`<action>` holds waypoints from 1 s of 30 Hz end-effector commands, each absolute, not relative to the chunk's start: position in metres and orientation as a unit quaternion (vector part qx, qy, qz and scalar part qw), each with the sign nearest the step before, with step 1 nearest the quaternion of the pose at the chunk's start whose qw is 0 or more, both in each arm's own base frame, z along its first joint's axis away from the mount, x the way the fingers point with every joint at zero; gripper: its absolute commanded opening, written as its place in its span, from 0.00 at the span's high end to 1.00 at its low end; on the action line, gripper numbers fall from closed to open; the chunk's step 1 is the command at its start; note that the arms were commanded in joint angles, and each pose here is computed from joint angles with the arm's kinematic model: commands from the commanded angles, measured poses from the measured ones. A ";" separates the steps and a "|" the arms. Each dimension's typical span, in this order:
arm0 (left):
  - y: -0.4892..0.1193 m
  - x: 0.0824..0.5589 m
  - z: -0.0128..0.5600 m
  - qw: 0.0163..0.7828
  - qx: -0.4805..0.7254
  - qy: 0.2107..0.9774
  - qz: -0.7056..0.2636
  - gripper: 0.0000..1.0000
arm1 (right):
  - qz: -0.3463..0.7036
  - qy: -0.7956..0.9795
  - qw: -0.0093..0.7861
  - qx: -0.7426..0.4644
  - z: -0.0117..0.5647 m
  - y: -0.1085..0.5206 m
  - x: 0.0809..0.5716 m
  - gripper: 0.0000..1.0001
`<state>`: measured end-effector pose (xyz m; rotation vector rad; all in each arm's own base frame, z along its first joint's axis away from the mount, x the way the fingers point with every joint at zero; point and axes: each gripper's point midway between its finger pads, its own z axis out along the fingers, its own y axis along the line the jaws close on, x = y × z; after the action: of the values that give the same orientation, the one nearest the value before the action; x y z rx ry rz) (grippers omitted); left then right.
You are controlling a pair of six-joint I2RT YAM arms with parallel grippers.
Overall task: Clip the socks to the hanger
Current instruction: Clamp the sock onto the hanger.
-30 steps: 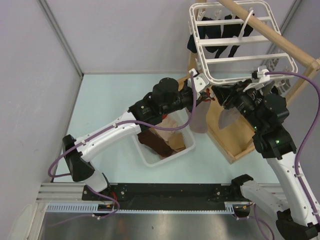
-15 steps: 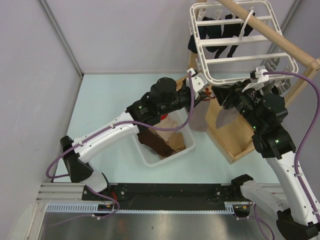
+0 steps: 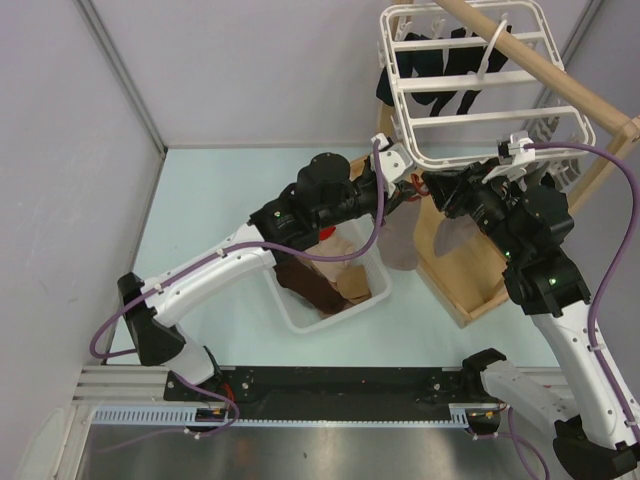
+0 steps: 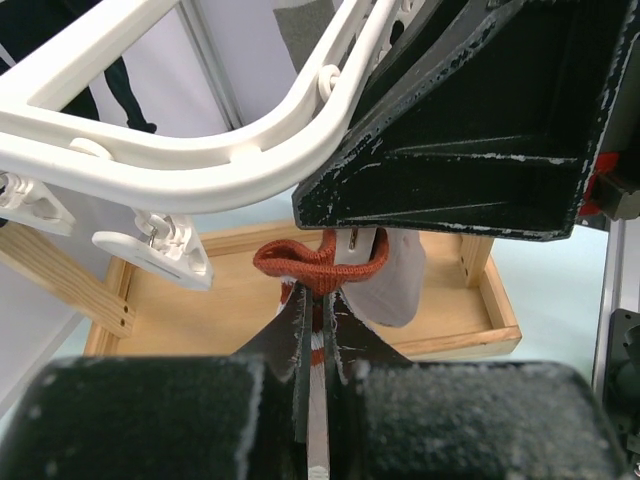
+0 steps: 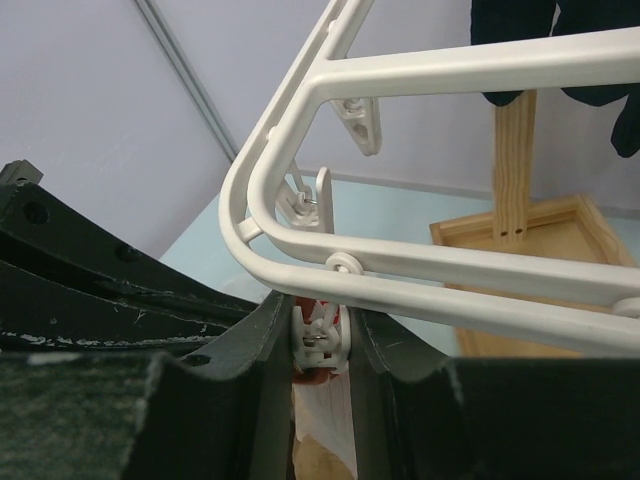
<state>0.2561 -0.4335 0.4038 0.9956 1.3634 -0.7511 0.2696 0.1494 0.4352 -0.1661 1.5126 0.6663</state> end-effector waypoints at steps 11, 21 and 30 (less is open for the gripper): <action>-0.434 0.251 0.441 0.633 0.408 0.560 -0.345 0.79 | 0.296 0.666 0.681 -0.066 0.443 0.145 0.261 0.45; -0.402 0.254 0.450 0.659 0.364 0.574 -0.321 0.20 | 0.303 0.642 0.703 -0.050 0.461 0.132 0.238 0.09; -0.273 0.262 0.434 0.699 0.188 0.655 -0.216 0.00 | 0.238 0.651 0.720 -0.010 0.451 0.085 0.198 0.00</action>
<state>0.2546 -0.3494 0.4162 0.7394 1.4119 -0.5950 0.2139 0.1098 0.4601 -0.0742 1.4165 0.6239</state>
